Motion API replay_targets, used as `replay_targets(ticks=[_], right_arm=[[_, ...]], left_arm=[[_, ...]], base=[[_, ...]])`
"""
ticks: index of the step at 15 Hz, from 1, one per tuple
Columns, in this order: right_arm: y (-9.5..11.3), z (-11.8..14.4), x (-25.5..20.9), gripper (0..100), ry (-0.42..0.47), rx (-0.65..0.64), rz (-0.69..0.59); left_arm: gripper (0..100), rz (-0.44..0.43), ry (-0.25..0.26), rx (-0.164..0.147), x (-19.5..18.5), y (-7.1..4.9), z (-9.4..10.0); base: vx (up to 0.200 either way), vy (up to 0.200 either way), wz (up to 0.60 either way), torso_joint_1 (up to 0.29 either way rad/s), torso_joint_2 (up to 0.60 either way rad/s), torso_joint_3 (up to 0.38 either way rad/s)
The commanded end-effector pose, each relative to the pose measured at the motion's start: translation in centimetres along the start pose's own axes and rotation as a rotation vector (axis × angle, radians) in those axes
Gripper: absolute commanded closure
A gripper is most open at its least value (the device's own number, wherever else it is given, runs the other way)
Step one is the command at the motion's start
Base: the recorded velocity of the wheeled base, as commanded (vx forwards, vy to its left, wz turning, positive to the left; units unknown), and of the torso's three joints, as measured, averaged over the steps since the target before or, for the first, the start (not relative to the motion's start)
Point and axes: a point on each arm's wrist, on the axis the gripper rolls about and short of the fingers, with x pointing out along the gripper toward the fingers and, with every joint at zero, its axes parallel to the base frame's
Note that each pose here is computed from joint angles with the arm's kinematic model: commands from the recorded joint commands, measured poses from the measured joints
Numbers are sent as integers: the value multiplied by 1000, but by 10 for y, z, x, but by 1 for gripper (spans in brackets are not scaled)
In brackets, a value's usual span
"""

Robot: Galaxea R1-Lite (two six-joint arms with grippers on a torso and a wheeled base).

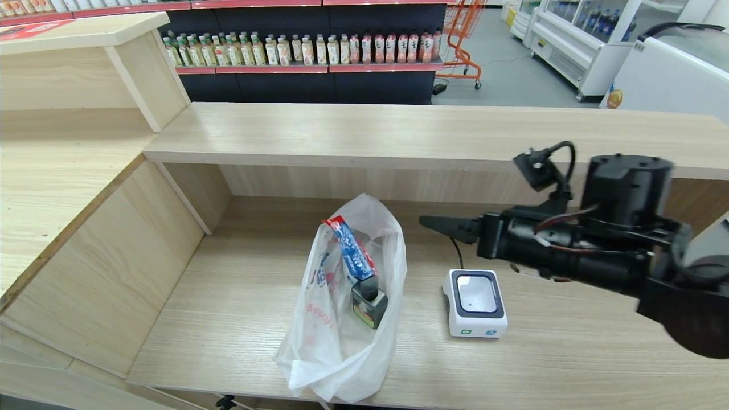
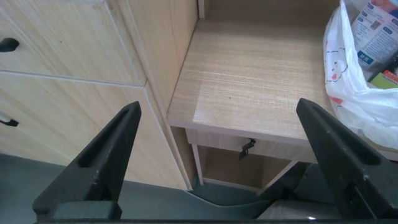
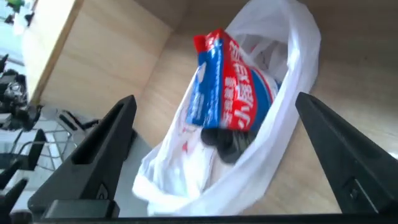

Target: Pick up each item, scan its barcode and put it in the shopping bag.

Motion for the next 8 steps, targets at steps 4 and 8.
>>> replay_targets(ticks=[4,8], right_arm=[[30,-61,-212,0,-46,-344,-507],[34,-167,-268,0,-217,-377,-764]], left_arm=[[0,1,0,0,0,0,0],[0,1,0,0,0,0,0]], base=[[0,0,0,0,0,0],[0,0,0,0,0,0]])
